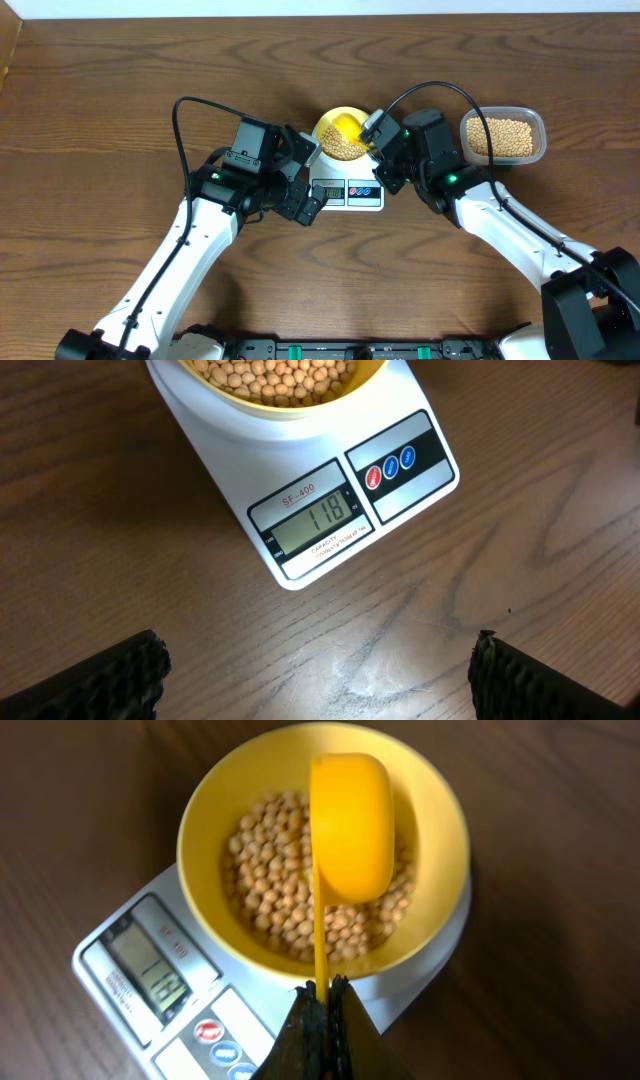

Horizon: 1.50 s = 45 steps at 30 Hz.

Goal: Scoop item into bowl and weigh 50g on scale
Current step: 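Tip the scoop over the yellow bowl to pour soybeans, then carry the empty yellow scoop right to the clear soybean tub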

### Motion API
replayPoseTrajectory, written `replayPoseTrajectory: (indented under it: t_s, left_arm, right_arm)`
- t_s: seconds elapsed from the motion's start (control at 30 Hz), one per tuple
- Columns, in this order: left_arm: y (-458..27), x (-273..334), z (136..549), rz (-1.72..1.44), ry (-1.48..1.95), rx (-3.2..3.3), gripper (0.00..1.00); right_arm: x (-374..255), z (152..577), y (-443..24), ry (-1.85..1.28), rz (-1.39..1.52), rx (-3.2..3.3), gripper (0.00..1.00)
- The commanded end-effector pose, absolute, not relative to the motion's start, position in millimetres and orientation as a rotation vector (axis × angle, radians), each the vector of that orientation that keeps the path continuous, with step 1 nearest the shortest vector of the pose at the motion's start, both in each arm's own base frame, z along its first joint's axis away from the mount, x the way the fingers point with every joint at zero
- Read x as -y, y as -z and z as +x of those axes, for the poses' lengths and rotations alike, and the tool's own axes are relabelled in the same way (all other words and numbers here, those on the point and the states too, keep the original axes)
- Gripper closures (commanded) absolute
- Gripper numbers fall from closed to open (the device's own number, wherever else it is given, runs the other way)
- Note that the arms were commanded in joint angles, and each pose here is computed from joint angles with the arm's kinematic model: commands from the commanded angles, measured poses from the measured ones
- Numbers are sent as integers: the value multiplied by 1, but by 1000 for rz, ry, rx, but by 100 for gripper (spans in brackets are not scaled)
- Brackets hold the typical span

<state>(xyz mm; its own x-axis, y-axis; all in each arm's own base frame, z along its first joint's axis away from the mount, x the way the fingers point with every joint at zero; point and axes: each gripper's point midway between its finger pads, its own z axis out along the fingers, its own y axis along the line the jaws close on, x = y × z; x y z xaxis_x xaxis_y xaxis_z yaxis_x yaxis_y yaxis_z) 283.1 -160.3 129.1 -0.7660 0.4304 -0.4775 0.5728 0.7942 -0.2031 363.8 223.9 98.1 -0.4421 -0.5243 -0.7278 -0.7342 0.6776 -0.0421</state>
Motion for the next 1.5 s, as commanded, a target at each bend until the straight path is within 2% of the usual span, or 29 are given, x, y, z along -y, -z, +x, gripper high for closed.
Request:
replayPoseTrajectory:
  t_s: [0.0, 0.5, 0.83, 1.13, 1.47]
  left_arm:
    - [-125, 159, 282, 773, 464, -2576, 2]
    - [-125, 159, 282, 773, 464, -2576, 2]
    - [-125, 159, 282, 773, 464, -2576, 2]
    - [-125, 159, 282, 772, 464, -2576, 2]
    - [-125, 159, 282, 773, 464, -2576, 2]
  right_arm:
    - [-234, 353, -97, -435, -1022, -2138, 99]
    - [-242, 357, -107, -563, -862, -2167, 99]
    - [-225, 372, -114, -716, -512, -2274, 99]
    - [-220, 372, -127, -931, -436, -2263, 99]
    - [-211, 391, -150, -967, -389, -2156, 99]
